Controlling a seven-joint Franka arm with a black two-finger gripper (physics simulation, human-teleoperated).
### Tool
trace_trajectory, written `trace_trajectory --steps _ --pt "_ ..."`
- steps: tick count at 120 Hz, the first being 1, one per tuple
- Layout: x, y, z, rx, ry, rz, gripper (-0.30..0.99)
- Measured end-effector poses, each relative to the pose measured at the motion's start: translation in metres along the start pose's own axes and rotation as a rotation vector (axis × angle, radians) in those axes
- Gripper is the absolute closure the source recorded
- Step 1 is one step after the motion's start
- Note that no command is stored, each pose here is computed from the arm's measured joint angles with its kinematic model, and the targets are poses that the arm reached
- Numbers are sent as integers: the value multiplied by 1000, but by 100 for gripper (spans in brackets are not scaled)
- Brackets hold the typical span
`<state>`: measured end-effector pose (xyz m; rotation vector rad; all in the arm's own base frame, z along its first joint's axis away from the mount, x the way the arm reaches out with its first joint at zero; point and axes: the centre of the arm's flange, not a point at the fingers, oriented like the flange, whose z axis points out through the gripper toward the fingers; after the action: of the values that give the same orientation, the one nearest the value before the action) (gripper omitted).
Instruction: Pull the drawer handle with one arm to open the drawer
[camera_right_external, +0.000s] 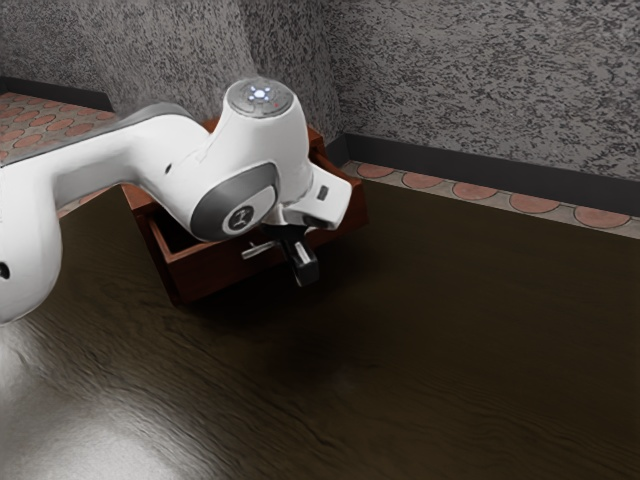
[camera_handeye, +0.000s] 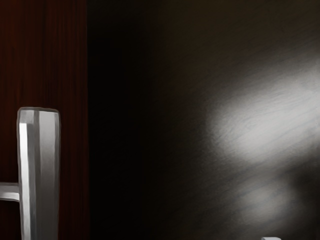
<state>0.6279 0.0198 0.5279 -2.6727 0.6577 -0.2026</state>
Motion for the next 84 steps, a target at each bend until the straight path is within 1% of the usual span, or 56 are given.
trace_trajectory --steps 12,22,28,40,44,50,57,64,72,84 --pt "4 8 -2 -2 7 5 17" --pt "4 10 -17 8 25 3 11" --pt "0 10 -38 26 48 -3 9" --pt "-18 5 -99 78 108 -30 5" --pt "-22 2 -121 86 128 -45 4" --pt "-26 -6 -164 69 169 -96 3" --pt "-33 -10 -207 21 181 -174 3" --pt "-37 -1 -231 -30 161 -227 2" --pt "-32 28 -243 -83 124 -234 1" --pt "-28 62 -252 -131 69 -244 1"
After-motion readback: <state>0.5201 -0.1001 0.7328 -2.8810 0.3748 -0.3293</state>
